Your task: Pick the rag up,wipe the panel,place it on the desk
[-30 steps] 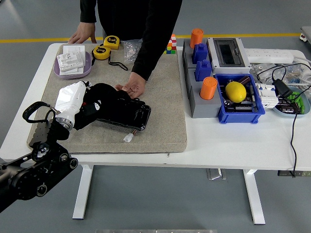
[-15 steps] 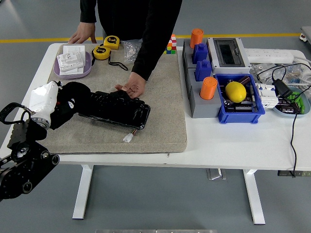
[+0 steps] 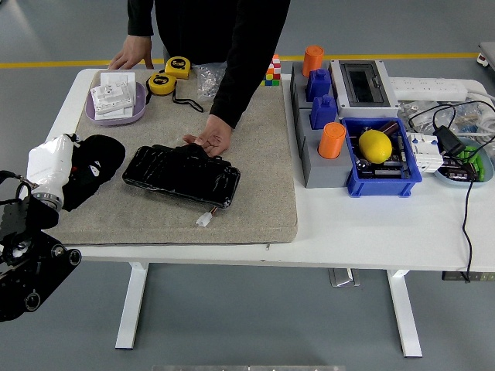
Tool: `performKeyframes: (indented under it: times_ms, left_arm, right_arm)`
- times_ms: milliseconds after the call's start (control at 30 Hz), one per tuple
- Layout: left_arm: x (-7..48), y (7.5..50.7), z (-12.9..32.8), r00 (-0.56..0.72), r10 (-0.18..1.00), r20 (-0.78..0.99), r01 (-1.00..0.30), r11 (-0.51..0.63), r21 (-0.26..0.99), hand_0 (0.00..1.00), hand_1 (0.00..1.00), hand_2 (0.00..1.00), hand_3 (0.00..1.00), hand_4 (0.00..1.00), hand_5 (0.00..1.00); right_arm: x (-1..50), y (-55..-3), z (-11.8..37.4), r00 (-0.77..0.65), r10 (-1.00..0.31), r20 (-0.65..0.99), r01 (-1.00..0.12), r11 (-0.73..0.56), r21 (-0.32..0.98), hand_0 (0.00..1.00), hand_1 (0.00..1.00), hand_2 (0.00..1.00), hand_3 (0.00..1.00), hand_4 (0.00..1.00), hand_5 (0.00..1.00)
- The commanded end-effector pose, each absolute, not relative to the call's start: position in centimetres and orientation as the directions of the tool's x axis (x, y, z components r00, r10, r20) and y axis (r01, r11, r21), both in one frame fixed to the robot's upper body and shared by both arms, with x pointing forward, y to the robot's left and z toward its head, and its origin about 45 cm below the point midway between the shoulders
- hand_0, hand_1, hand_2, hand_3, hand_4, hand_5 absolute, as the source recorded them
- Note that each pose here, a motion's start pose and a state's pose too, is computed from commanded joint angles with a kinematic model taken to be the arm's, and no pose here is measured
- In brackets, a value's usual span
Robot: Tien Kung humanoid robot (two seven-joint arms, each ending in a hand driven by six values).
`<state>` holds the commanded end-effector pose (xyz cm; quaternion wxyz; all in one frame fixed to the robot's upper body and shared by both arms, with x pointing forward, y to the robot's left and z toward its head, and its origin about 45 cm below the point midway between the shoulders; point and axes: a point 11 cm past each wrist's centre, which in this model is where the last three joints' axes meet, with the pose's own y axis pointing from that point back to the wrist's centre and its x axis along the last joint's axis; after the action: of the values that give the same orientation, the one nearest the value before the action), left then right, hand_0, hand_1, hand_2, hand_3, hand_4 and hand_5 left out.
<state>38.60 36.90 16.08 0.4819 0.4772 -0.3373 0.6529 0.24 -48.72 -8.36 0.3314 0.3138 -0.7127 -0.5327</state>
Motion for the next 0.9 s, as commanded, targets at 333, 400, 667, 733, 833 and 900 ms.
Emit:
performKeyframes:
  times_ms: [333, 400, 667, 733, 833, 900]
  left_arm:
    - [38.8, 37.4, 15.5, -0.112, 0.325, 0.939, -0.958, -0.285, -0.016, 0.297, 0.314, 0.537, 0.520, 0.385, 0.002]
    - [38.7, 37.4, 15.0, -0.107, 0.332, 0.937, -0.958, -0.286, -0.007, 0.297, 0.314, 0.537, 0.520, 0.385, 0.002]
    - [38.5, 38.0, 14.0, -0.081, 0.314, 0.946, -0.956, -0.293, 0.015, 0.323, 0.388, 0.542, 0.526, 0.381, 0.002]
    - [38.5, 38.3, 13.9, -0.077, 0.311, 0.947, -0.953, -0.304, 0.022, 0.354, 0.496, 0.569, 0.535, 0.432, 0.070]
    - [38.4, 38.8, 13.6, -0.067, 0.308, 0.949, -0.948, -0.316, 0.036, 0.354, 0.496, 0.569, 0.535, 0.432, 0.070]
    - [38.3, 38.9, 13.4, -0.058, 0.310, 0.949, -0.946, -0.322, 0.048, 0.354, 0.496, 0.569, 0.535, 0.432, 0.070]
  right_arm:
    - [0.6, -48.5, -8.4, -0.583, -0.802, 0.134, -0.100, 0.235, 0.967, 0.742, 0.646, 0.696, 0.623, 0.998, 0.576]
    - [0.7, -48.5, -8.4, -0.582, -0.802, 0.134, -0.101, 0.235, 0.967, 0.742, 0.646, 0.696, 0.623, 0.998, 0.576]
    - [0.8, -48.5, -8.4, -0.580, -0.803, 0.133, -0.104, 0.235, 0.966, 0.743, 0.645, 0.696, 0.622, 0.998, 0.576]
    - [0.8, -48.5, -8.4, -0.581, -0.803, 0.133, -0.104, 0.236, 0.966, 0.743, 0.644, 0.696, 0.622, 0.998, 0.576]
    - [0.8, -48.5, -8.4, -0.583, -0.802, 0.133, -0.104, 0.236, 0.966, 0.743, 0.644, 0.696, 0.622, 0.998, 0.576]
    - [0.9, -48.5, -8.4, -0.583, -0.801, 0.133, -0.104, 0.236, 0.966, 0.743, 0.644, 0.696, 0.622, 0.998, 0.576]
